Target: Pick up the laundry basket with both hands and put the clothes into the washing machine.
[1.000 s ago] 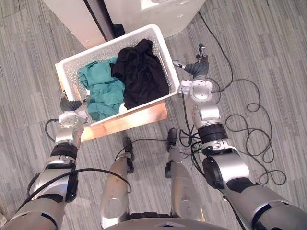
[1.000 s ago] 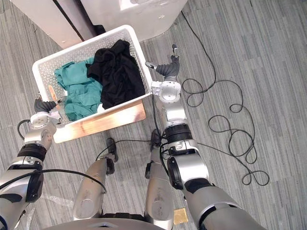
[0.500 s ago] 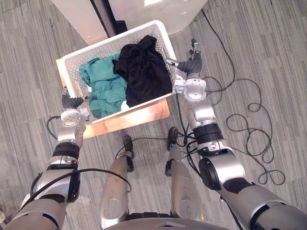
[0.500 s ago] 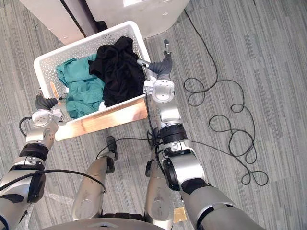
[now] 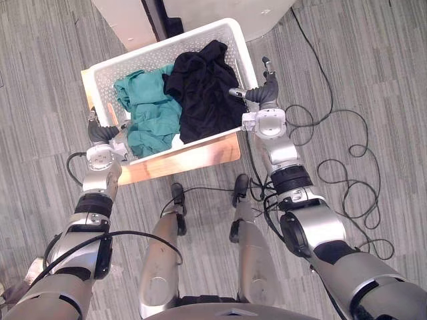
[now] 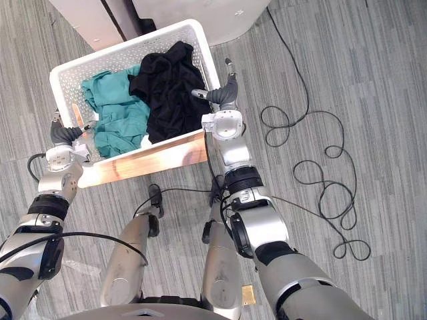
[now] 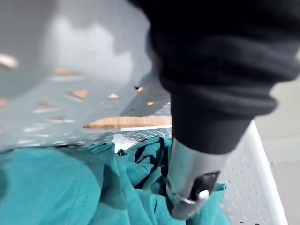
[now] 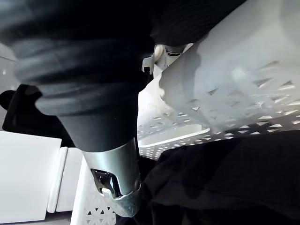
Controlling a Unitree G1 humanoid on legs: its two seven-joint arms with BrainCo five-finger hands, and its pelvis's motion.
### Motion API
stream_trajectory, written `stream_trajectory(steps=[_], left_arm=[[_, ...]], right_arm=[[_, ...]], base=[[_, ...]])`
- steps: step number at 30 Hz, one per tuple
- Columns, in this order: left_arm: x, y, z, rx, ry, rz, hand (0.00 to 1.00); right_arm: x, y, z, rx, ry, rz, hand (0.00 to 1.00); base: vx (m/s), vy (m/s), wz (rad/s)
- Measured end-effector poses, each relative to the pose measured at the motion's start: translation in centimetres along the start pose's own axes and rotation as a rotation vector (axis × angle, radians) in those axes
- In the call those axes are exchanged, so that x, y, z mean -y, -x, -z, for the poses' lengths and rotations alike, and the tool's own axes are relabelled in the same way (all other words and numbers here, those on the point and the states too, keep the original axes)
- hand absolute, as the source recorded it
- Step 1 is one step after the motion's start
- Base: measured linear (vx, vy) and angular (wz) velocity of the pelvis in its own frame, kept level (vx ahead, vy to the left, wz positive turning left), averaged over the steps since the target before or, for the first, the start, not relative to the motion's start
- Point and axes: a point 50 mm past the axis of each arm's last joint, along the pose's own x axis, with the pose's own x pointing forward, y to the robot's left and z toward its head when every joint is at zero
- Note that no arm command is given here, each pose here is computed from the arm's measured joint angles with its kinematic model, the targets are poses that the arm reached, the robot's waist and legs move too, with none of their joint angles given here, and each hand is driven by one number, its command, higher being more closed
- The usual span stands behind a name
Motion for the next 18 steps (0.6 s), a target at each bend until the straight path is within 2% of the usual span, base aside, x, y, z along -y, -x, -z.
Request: stream_trajectory(steps=[6,7,10,11,18], left_arm=[[-0.1,-0.1,-0.2,0.011,-0.011,0.001,0.00],[-0.1,-0.1,-0.2,0.011,-0.010,0.001,0.00],[-0.3,-0.1,-0.2,0.012,-0.015,-0.002,0.00],[-0.3,-0.1,-0.2,0.012,-0.017,-0.002,1.00],[-0.4,-0.2,0.2,-0.005,-0.054,0.019,1.00]], right_arm=[[-0.1,0.0,0.7,-0.002,0.109,-0.033,0.00],[-0.1,0.0,0.8,-0.001,0.132,-0.039,1.00],[-0.3,0.1,1.3,-0.015,0.189,-0.079,1.00],[-0.3,0.1,1.5,-0.017,0.207,-0.089,1.00],[-0.3,-0.2,2.2,-0.034,0.276,-0.177,1.00]], base=[[0.00,-0.052,0.00],[0.00,-0.048,-0.01],[0.00,-0.054,-0.01],[-0.01,-0.064,0.00],[0.00,-0.053,0.00]])
